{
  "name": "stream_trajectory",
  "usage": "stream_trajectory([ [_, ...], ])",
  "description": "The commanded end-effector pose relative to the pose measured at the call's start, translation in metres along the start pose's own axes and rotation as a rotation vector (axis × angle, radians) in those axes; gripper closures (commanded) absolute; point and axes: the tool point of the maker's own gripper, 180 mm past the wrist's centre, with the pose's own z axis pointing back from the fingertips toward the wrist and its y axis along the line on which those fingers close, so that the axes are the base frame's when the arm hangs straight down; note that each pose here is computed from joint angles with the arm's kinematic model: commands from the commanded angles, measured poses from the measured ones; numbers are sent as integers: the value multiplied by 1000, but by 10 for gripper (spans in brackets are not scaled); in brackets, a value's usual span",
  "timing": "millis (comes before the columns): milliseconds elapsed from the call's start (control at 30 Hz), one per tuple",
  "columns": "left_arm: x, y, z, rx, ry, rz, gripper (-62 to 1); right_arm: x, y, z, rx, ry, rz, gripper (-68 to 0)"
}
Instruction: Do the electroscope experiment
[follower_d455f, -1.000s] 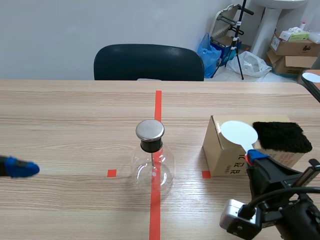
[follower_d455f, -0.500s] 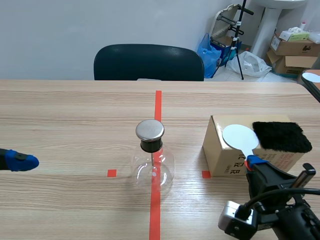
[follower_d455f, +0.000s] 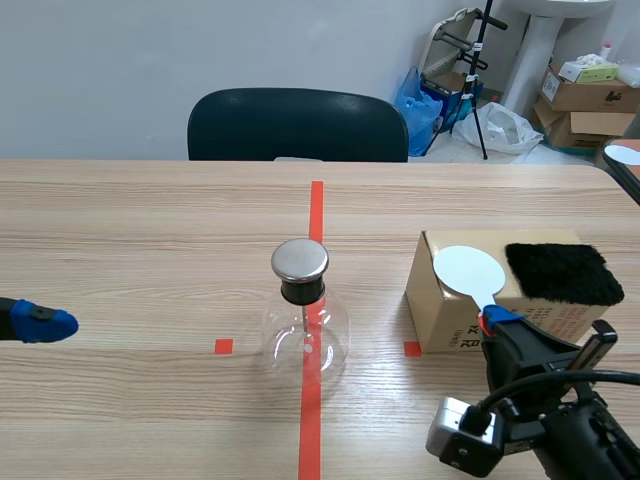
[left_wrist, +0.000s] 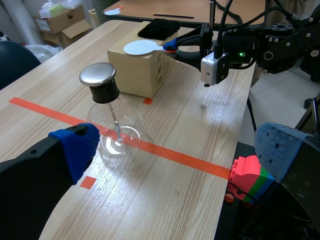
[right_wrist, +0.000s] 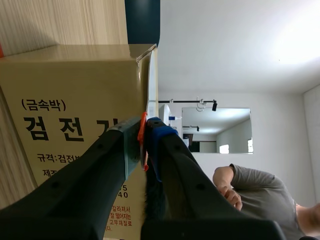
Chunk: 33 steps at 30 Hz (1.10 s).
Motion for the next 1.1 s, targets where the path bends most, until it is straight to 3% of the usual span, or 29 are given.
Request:
stream_trajectory([
  [0, 5, 0, 0, 7, -24, 10, -623, -4, -8, -4, -29, 3, 12, -9],
  [100, 5, 0, 0, 7, -24, 10, -623, -5, -8, -4, -29, 7, 12, -26],
  [200, 5, 0, 0, 7, -24, 10, -623, -7, -8, -4, -29, 20, 11, -106],
  [600, 5, 0, 0, 7, -24, 10, -623, -11, -9, -4, -31, 41, 12, -667],
  [1067, 6, 0, 0, 7, -32, 10, -623, -12, -9, -4, -35, 48, 11, -679],
])
